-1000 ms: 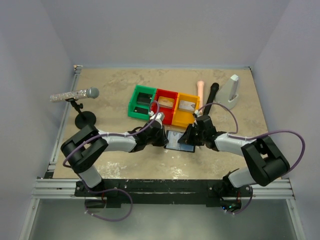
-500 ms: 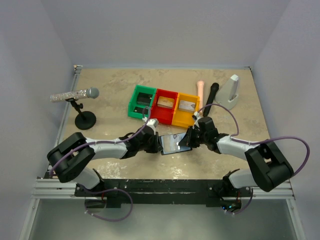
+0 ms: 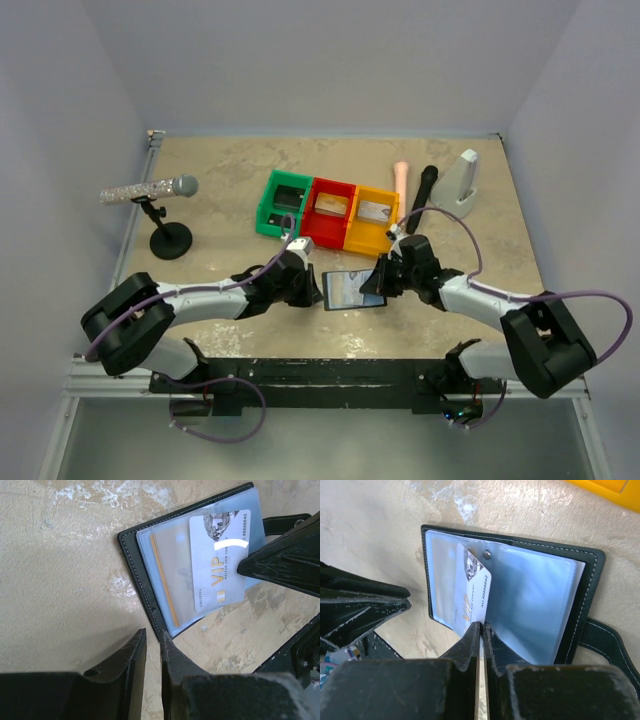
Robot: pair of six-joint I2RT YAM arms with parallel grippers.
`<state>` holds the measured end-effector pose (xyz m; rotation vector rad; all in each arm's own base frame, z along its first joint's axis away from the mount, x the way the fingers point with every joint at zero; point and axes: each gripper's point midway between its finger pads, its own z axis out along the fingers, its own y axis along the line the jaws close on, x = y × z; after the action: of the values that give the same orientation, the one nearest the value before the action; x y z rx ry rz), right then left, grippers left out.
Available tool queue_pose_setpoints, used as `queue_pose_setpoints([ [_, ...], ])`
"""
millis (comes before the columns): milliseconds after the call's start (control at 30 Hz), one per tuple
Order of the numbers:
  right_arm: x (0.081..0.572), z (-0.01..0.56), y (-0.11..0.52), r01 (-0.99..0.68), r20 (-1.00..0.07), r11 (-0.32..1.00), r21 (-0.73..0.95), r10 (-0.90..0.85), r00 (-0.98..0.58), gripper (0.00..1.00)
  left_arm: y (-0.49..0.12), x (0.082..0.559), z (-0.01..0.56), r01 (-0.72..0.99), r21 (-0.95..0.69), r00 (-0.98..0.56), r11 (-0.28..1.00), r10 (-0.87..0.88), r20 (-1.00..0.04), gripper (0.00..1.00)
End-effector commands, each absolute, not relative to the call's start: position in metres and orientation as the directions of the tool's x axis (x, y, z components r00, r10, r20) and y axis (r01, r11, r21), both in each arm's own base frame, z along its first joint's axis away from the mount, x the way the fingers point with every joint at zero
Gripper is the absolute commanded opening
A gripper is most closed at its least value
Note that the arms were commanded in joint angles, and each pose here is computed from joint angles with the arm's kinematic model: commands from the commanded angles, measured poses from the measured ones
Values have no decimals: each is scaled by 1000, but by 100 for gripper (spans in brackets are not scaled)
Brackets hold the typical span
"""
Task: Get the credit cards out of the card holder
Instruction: Remove the credit card from the card holder.
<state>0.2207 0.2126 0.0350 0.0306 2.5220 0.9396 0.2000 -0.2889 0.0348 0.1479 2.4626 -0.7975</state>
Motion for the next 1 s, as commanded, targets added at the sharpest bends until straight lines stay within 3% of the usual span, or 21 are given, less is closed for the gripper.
queue_pose_setpoints([
  [0,210,37,202,-150,-410,793,591,135,-902,0,-294,203,51,297,-519,-825,801,-59,-562,22],
  [400,206,58,189,-114,-415,827,551,152,-897,0,-298,210,68,331,-523,-793,786,-68,-605,26],
  [667,206,53,187,-88,-393,838,538,157,-906,0,-365,192,99,500,-662,-805,559,18,-593,29],
  [967,203,59,183,-82,-393,847,525,156,-906,0,-379,189,65,466,-641,-843,610,86,-530,28],
])
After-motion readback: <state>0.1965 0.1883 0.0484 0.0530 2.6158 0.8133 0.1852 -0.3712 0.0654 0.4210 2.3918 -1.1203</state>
